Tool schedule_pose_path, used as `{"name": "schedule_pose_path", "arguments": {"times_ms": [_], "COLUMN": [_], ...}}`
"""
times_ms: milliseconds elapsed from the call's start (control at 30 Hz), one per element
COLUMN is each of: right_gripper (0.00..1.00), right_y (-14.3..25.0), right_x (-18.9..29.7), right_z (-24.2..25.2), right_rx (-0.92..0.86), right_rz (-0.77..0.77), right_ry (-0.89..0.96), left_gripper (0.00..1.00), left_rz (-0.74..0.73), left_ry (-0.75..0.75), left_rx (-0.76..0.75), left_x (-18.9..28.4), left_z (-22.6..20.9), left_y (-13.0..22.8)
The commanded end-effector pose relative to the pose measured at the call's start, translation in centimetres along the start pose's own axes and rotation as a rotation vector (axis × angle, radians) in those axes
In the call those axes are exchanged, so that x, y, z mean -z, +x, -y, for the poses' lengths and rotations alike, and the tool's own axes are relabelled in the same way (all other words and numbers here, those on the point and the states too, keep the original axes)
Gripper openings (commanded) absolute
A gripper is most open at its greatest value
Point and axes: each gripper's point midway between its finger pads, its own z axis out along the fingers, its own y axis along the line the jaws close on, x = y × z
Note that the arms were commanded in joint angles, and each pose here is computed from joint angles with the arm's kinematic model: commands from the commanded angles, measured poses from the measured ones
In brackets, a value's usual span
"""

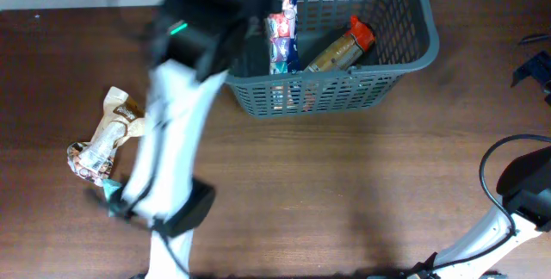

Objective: Pack container
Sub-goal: 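Return the left gripper to the beige bread-roll wrapper bag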

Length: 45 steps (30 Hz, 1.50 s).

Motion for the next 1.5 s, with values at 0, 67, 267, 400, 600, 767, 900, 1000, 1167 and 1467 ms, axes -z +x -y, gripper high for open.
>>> {"name": "schedule_pose_path", "arguments": {"times_ms": [0,67,267,400,600,767,900,1000,1167,1467], "right_gripper": [0.99,0.99,0.99,0.99,0.99,0.99,0.99,0.99,0.99,0.99], "right_y": [-0.1,-0.1,-0.1,-0.1,-0.1,-0.1,-0.1,-0.1,-0.1,-0.1], "right_x": [-0.2,-0.2,-0.2,-0.2,-0.2,-0.2,-0.2,-0.2,-0.2,-0.2], "right_z": [0.3,0.3,0.3,0.3,0.3,0.3,0.3,0.3,0.3,0.3], "right_rx": [0.006,0.006,0.006,0.006,0.006,0.006,0.006,0.006,0.006,0.006], "right_rz": [0.001,0.001,0.001,0.001,0.001,0.001,0.001,0.001,0.001,0.001], "right_ry": [0.016,0.017,0.016,0.017,0.016,0.016,0.016,0.017,0.017,0.017], "left_gripper": [1.00,1.00,1.00,1.00,1.00,1.00,1.00,1.00,1.00,1.00], "left_rz": [0.088,0.072,-0.061,-0.120,-0.188,-0.372,-0.556,-0.634,-0.609,-0.730], "left_ry": [-0.171,-0.216,-0.257,-0.226,-0.405,-0.501,-0.525,-0.569,-0.710,-1.125], "left_rx": [0.033,0.052,0.287,0.421,0.771,1.140,1.261,1.255,1.287,1.850], "left_x": [4.6,5.5,4.3,3.0,0.4,-2.8,-5.1,-6.3,-8.2,-6.2], "left_z": [-5.8,-8.2,-13.9,-16.0,-21.9,-23.7,-23.1,-23.1,-25.9,-28.3], "left_y": [-2.0,-1.6,1.0,1.8,4.8,10.4,14.8,17.5,20.6,29.7]}}
